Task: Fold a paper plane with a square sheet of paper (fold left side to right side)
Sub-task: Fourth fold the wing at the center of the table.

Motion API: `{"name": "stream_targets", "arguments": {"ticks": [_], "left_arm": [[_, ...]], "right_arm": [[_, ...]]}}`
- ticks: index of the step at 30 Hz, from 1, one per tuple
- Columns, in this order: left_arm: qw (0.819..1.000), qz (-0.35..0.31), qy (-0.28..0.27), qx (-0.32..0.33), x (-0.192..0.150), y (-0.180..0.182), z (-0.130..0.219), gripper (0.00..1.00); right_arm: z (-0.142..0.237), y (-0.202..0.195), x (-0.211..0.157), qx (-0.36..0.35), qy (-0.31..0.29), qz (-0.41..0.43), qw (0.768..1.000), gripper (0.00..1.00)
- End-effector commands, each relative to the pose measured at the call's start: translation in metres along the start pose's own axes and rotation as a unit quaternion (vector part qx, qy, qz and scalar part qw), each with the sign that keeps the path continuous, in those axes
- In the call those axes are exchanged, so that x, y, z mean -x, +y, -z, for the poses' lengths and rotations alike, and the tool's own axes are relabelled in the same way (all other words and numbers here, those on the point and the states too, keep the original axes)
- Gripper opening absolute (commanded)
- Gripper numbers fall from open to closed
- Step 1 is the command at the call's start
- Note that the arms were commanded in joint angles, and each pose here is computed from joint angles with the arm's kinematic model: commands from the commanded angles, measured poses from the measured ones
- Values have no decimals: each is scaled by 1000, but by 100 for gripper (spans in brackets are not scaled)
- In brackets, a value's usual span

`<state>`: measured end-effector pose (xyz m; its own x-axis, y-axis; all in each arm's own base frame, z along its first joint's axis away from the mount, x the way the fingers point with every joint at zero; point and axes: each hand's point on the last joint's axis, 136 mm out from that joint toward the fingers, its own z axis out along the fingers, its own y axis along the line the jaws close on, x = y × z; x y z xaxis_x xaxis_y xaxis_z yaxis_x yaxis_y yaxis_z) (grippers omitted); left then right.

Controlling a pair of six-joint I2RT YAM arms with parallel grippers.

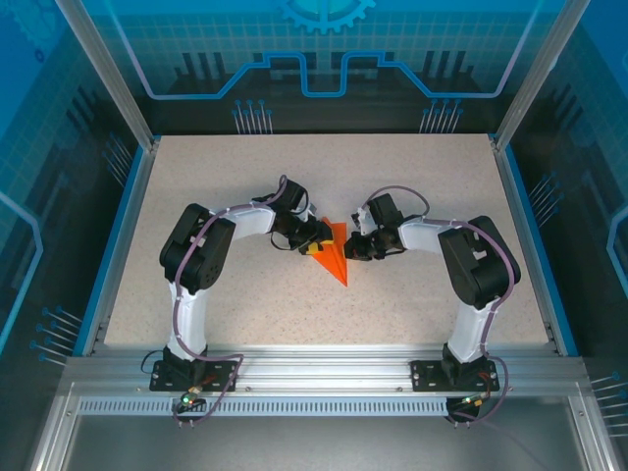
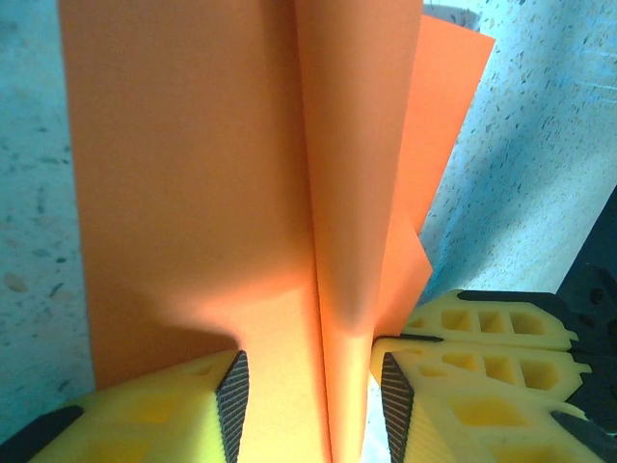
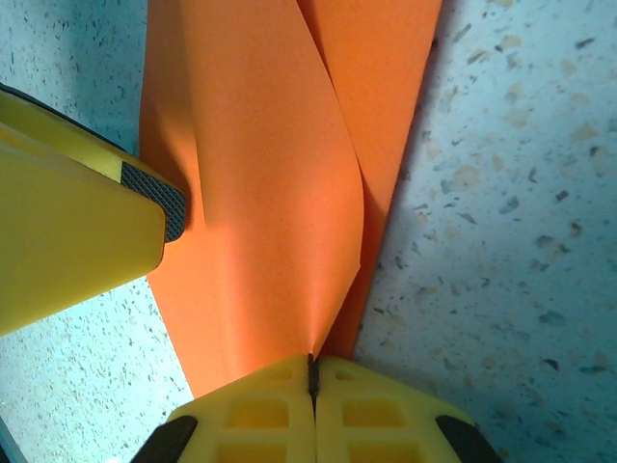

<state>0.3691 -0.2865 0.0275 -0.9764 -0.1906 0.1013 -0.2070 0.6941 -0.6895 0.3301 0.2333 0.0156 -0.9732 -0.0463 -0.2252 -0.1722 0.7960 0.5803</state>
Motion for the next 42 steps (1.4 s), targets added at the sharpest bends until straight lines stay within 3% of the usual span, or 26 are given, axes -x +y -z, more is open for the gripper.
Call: {"name": "stream_targets", "arguments": {"ticks": [1, 21, 31, 42], "left_arm": [[999, 24, 16, 39, -7, 22, -9, 44], [999, 20, 12, 36, -7, 19, -6, 44], [999, -38, -22, 16, -1, -15, 23, 45], [998, -57, 14, -26, -4, -41, -1, 11]], "right_arm": [[-3, -9, 1, -15, 9, -3, 1000, 6], [-11, -28, -16, -54, 49, -13, 997, 5], [-14, -44, -35, -95, 82, -19, 992, 3], [-15, -43, -36, -101, 86, -18, 991, 3]]}}
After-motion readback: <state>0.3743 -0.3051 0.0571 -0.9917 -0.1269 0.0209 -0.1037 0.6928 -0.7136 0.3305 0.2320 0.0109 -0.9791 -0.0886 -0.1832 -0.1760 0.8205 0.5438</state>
